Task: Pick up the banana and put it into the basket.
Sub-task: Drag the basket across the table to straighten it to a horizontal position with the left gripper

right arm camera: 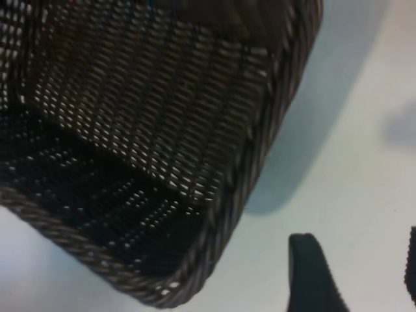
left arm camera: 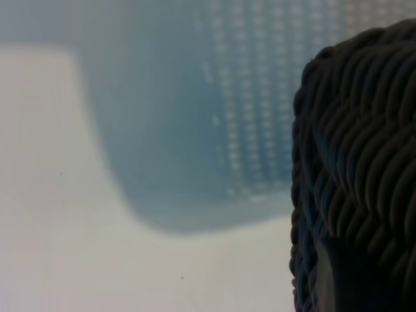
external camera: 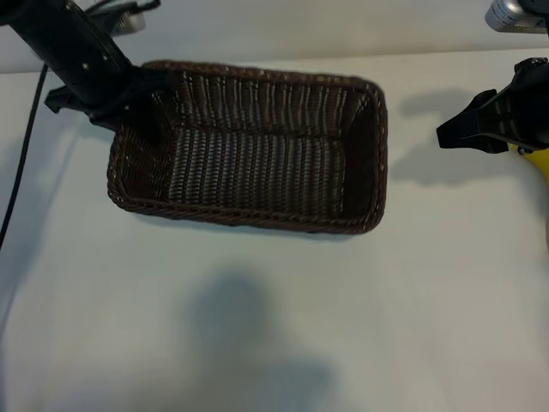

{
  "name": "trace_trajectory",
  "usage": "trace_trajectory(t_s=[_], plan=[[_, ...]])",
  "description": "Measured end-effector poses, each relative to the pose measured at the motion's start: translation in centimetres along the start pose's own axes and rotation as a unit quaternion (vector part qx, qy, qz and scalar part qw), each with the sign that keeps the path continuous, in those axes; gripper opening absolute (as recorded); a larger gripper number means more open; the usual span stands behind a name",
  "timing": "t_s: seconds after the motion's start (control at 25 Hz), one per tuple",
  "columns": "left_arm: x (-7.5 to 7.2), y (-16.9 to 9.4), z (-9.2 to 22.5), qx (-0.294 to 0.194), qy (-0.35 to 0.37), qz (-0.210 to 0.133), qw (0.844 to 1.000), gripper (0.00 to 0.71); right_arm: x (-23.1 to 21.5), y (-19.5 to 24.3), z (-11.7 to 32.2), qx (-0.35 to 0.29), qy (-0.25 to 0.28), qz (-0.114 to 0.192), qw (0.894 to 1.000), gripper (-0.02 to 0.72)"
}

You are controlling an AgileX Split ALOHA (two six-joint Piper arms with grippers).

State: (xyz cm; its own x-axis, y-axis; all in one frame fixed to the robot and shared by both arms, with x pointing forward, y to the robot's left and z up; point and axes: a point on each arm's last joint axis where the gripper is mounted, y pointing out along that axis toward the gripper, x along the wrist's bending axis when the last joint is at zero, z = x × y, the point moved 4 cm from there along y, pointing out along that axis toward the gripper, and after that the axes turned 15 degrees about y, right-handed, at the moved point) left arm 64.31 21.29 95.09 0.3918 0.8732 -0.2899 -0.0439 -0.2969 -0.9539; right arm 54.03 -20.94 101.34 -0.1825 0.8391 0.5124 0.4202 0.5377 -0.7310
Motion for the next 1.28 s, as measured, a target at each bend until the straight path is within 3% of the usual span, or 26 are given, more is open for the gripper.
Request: trace_trajectory(t_s=[0.92,1.28], plan=[[1.2,4.9,-0.9,0.024,-0.022,0.013,0.999,0.157,0.0,0.0,0.0,0.000,0.003,0.000,1.000,0.376],[1.2,5.1,-0.9,0.026,-0.023,0.015,0.999,0.157,0.0,0.0,0.0,0.000,0.003,0.000,1.000,0.376]])
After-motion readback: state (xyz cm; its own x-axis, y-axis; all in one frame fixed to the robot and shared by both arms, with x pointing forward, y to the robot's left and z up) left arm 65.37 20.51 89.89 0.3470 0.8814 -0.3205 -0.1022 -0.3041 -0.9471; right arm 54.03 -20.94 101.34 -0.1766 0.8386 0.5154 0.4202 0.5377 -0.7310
